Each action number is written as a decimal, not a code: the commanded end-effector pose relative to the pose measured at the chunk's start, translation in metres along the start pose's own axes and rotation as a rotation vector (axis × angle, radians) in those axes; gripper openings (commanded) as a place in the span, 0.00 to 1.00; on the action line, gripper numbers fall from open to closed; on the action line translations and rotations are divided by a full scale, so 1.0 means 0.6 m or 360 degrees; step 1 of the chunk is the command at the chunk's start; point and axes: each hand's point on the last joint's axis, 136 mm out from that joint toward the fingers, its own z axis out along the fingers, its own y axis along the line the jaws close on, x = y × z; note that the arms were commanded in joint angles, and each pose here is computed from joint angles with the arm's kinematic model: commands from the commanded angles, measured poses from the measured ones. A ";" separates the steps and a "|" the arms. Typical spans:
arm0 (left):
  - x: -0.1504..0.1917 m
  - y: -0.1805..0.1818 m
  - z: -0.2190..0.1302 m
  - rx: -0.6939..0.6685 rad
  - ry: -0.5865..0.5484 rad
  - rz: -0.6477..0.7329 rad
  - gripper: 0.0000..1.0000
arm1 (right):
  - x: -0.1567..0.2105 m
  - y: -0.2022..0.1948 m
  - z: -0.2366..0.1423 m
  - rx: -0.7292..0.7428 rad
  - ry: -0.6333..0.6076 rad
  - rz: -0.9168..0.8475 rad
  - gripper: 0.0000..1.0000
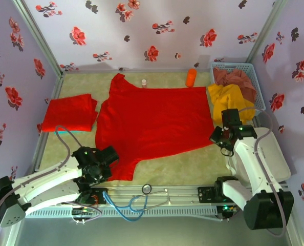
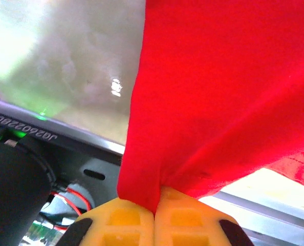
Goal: Fold and stack the t-shirts
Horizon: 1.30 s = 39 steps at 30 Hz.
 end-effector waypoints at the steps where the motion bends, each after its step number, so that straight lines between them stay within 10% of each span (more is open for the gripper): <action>1: -0.004 0.042 -0.020 -0.0167 -0.0057 -0.0090 0.00 | 0.016 -0.026 0.001 0.0072 -0.0001 0.0074 0.00; 16: -0.087 -0.051 -0.100 0.0281 -0.0331 -0.0048 0.00 | -0.034 0.037 -0.022 -0.0200 -0.0172 0.0034 0.00; 29: -0.289 -0.188 -0.423 0.0626 -0.0893 0.0375 0.00 | -0.232 0.193 -0.230 -0.0665 -0.0803 -0.0084 0.00; 39: -0.393 -0.185 -0.687 0.0680 -0.1466 0.0514 0.00 | -0.321 0.262 -0.416 -0.0915 -0.1219 -0.0157 0.00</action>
